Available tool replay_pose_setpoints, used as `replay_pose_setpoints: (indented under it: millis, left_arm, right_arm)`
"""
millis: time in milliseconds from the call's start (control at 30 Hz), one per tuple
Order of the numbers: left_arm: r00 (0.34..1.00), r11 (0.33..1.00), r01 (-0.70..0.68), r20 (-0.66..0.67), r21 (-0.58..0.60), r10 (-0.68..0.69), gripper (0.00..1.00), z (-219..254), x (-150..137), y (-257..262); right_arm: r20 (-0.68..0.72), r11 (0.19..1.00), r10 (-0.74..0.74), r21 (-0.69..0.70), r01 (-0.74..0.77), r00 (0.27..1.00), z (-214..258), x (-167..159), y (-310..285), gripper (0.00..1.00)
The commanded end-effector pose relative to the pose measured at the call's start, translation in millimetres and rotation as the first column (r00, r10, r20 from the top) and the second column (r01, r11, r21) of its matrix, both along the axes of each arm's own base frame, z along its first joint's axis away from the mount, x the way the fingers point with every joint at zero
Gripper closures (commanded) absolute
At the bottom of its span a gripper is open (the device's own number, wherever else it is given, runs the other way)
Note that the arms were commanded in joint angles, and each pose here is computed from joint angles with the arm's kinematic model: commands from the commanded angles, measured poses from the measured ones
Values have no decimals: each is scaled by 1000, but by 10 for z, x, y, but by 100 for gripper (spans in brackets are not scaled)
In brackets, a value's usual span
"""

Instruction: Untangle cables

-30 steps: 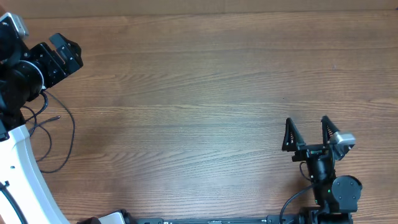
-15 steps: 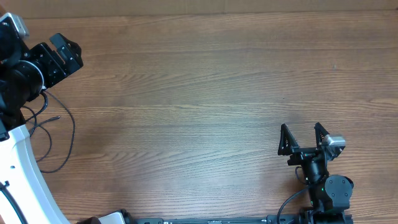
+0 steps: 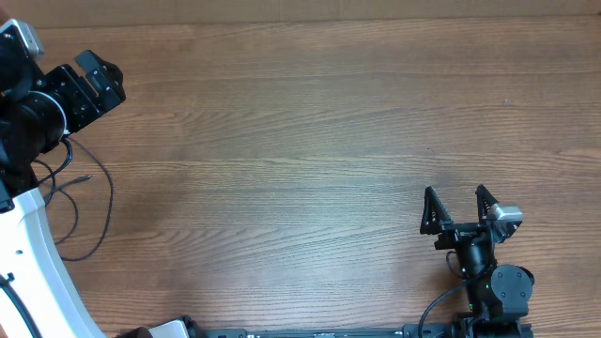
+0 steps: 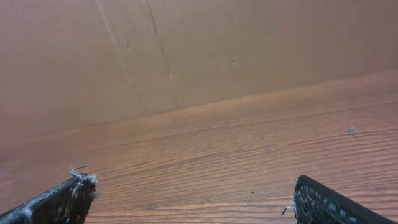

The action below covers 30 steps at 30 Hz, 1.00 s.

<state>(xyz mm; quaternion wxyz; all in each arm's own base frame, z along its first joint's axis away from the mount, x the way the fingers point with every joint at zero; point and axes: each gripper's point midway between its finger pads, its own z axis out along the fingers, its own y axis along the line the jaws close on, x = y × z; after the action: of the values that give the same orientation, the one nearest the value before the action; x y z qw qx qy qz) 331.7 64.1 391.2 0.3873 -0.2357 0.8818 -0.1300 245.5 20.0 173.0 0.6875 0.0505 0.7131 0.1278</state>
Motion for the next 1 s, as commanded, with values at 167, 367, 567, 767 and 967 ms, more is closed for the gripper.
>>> replay_pose_setpoints:
  millis: [167,367,567,767,967]
  left_arm:
    - [1000,1000,4,1,-10,-4,0,-3,12,-17]
    - [1000,1000,12,0,-10,-12,0,-3,9,-47]
    - [985,988,154,70,17,-155,1,195,-282,-593]
    - [978,975,203,30,89,-207,0,-438,-710,-777]
    - [885,905,202,325,375,-332,0,-701,-741,-750]
  right_arm:
    - [6,1000,-17,-8,17,1000,-15,2,-32,0]
    - [6,1000,-17,-8,17,1000,-15,2,-32,0]
    - [6,1000,-17,-8,17,1000,-15,2,-32,0]
    - [6,1000,-17,-8,17,1000,-15,2,-31,0]
    - [6,1000,-17,-8,17,1000,-15,2,-32,0]
